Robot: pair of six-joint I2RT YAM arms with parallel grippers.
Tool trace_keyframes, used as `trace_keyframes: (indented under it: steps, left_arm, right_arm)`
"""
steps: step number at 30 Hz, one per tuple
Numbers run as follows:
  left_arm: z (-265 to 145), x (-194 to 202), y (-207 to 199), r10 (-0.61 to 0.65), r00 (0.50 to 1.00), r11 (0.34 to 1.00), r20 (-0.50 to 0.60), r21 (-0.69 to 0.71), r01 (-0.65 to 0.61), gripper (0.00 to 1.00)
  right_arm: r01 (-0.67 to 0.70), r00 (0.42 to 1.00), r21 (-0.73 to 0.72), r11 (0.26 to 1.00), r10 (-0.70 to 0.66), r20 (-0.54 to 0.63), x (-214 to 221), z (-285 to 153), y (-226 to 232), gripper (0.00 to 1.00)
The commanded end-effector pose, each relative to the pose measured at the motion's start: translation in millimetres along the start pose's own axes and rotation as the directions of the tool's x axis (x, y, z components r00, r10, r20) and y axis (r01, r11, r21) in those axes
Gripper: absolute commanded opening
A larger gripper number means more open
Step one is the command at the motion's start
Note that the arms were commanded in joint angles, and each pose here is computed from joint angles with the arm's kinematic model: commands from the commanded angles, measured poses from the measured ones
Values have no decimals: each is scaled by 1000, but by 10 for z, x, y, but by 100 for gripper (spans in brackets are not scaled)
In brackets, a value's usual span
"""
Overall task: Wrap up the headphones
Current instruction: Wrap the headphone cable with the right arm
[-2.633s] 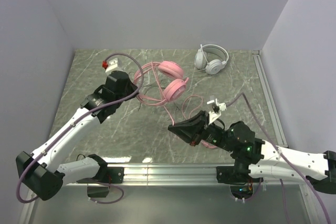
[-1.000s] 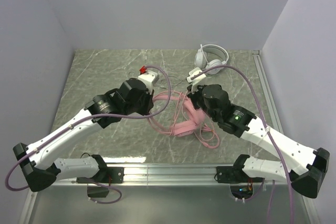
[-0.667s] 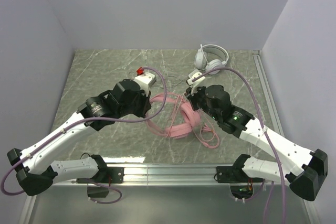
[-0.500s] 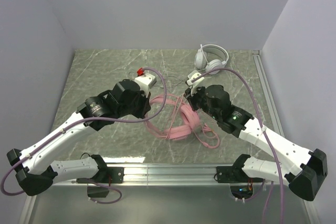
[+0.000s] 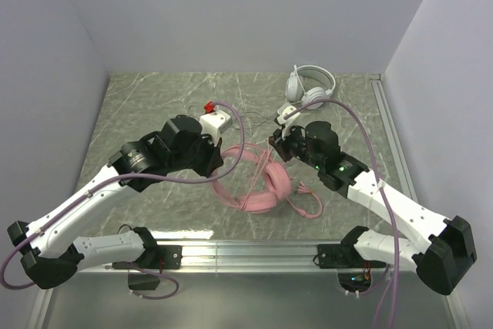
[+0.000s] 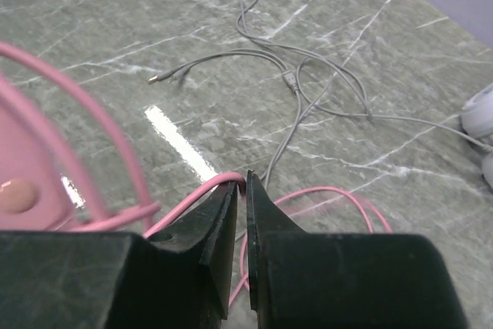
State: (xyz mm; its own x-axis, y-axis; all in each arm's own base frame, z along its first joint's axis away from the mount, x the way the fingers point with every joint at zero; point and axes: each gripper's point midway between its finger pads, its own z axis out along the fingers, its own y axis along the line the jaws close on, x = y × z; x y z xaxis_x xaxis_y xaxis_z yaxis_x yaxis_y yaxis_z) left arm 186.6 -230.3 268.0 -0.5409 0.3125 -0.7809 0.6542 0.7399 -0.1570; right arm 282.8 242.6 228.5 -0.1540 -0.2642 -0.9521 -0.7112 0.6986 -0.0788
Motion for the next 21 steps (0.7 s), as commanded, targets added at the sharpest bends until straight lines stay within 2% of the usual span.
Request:
trace_keyframes:
  steps: [1,6,11,16,18,21]
  left_arm:
    - [-586,-183,-769,72,993,904,94,414,-105,0]
    - [-634,-310,-829,22,992,899,121,431,-72,0]
    - [-464,-336,-674,-75,995,941,61,335,51,0]
    - [-340,-288,-572,-136,991,951,13,280,127,0]
    - [-297,-271,-512,-159,987,955,0,252,154,0]
    - [-217,-207,-425,-199,979,956,-37,214,202,0]
  right_arm:
    - [-6,993,92,996,-5,119,-240,31,-297,15]
    - [-3,990,26,1000,-1,141,-189,53,-184,16]
    - [-23,988,-5,1000,24,154,-113,60,-116,17]
    - [-77,984,7,997,75,162,-35,81,-132,19]
    - [-110,980,51,993,100,173,-5,69,-222,27]
    - [-211,965,102,972,190,183,37,34,-374,33]
